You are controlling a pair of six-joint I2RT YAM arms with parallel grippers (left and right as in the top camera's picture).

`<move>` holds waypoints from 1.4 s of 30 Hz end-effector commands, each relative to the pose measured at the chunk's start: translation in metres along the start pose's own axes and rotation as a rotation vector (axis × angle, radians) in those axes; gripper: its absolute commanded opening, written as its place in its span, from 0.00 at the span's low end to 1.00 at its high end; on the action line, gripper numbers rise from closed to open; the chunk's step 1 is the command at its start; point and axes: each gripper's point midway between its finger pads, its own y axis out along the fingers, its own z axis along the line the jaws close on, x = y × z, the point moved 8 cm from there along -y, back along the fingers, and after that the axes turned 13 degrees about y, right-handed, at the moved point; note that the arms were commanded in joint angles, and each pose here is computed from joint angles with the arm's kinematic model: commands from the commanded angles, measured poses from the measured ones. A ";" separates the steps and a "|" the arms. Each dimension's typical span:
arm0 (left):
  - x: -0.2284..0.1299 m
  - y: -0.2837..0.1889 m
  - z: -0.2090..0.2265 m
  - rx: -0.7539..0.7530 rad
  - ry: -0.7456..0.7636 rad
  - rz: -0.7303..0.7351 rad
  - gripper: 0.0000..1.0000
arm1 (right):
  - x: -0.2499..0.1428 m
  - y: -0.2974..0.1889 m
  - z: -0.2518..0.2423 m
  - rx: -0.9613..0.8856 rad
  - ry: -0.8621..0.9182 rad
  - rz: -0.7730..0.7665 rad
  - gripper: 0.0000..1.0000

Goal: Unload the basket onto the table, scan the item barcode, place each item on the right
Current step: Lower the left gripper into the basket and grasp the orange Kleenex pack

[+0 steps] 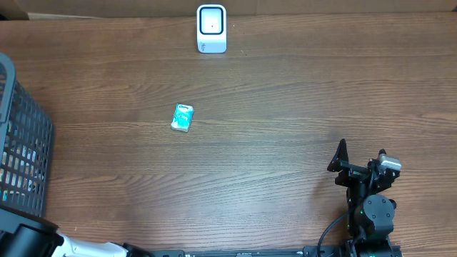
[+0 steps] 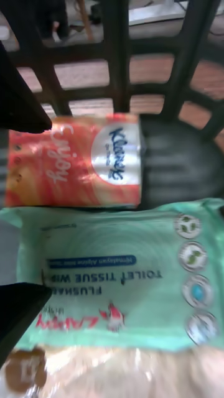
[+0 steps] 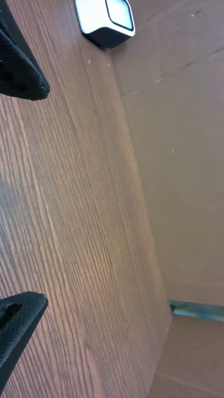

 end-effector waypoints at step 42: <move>-0.026 -0.019 -0.012 -0.029 0.110 0.190 0.51 | 0.005 -0.001 0.001 0.001 0.006 -0.015 1.00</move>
